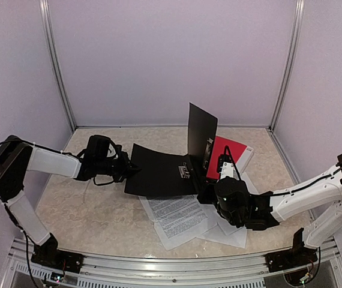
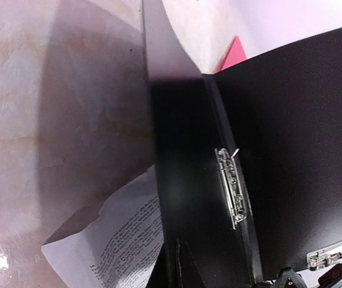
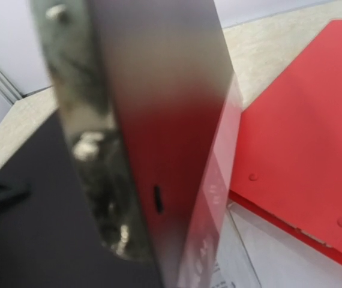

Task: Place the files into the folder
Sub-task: Pass from the right arm to the left, then open the folder at the center of the board.

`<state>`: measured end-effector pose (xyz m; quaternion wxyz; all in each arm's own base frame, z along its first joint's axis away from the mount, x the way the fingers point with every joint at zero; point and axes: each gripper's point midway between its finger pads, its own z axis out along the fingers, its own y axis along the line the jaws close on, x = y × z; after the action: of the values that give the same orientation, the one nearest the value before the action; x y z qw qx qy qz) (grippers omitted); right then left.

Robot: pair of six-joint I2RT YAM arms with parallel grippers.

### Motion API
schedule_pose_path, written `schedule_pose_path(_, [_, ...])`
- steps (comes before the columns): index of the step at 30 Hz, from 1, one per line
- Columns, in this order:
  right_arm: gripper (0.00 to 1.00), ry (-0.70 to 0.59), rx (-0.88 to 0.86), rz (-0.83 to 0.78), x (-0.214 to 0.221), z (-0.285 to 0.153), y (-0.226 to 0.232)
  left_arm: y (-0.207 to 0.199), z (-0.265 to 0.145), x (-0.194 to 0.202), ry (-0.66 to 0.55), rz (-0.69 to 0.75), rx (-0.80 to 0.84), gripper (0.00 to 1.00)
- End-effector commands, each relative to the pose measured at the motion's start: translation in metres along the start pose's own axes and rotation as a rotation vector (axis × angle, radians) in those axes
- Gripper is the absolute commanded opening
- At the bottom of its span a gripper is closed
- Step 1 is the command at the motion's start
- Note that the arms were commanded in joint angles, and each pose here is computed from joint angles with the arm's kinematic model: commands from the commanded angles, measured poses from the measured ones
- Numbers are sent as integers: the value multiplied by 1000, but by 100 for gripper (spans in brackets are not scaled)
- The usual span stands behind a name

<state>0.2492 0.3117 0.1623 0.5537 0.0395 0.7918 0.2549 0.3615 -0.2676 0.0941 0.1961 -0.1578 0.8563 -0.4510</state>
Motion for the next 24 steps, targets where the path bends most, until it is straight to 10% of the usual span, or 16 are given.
schedule_pose_path(1, [10,10,2,1,-6,-2,-1,-27,-22,-14,-60,98,12,0])
schedule_pose_path(12, [70,25,20,18,-6,-8,-8,-78,-76,-39,-186,287,-38,0])
schedule_pose_path(24, [89,21,3,-194,-25,-15,33,-84,-92,-38,-165,350,-4,0])
